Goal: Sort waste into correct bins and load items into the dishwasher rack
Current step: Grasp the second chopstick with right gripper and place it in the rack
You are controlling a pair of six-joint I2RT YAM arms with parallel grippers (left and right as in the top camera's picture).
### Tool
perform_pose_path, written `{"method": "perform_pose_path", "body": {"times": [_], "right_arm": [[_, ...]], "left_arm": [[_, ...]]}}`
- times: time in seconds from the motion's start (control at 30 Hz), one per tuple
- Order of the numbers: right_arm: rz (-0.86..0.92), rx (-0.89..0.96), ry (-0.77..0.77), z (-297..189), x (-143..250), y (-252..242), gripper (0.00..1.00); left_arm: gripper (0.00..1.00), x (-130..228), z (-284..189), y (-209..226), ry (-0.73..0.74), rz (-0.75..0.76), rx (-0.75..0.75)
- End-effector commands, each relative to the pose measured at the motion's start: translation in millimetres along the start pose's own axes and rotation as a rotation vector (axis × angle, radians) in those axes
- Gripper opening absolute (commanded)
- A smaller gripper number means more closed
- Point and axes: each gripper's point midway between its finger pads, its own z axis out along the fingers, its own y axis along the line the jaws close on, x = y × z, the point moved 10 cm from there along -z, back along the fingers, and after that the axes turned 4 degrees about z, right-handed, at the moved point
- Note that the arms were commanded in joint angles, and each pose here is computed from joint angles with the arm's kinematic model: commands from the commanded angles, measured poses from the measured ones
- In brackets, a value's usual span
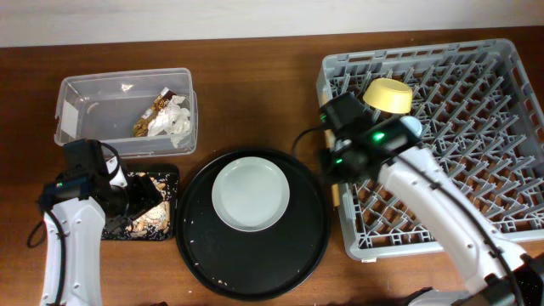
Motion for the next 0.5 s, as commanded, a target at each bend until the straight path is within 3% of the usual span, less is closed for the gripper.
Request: {"method": "perform_pose_path", "body": {"times": [0.0, 0.1, 0.13, 0.2, 0.37, 0.47], "right_arm": [[0.004, 0.058, 0.038, 3, -9, -39, 0.04], [0.006, 0.085, 0.104, 21, -7, -56, 0.04], [0.01, 0.089, 0.114, 25, -9, -57, 0.09], [-0.001, 0.085, 0.103, 27, -11, -57, 0.45], [0.003, 0.067, 0.104, 20, -13, -54, 0.46], [-0.01, -0.05, 0.031, -6, -23, -40, 0.46]], "left_arm": [[0.73, 0, -2, 0, -0.011, -0.004, 0.008], [0.73, 0, -2, 0, -0.01, -0.003, 0.008], [0.73, 0, -2, 0, -0.01, -0.004, 0.008], [0.73, 0, -2, 0, -0.01, -0.004, 0.008], [0.73, 0, -2, 0, -0.01, -0.004, 0.008], [0.73, 0, -2, 0, -0.01, -0.004, 0.004]]}}
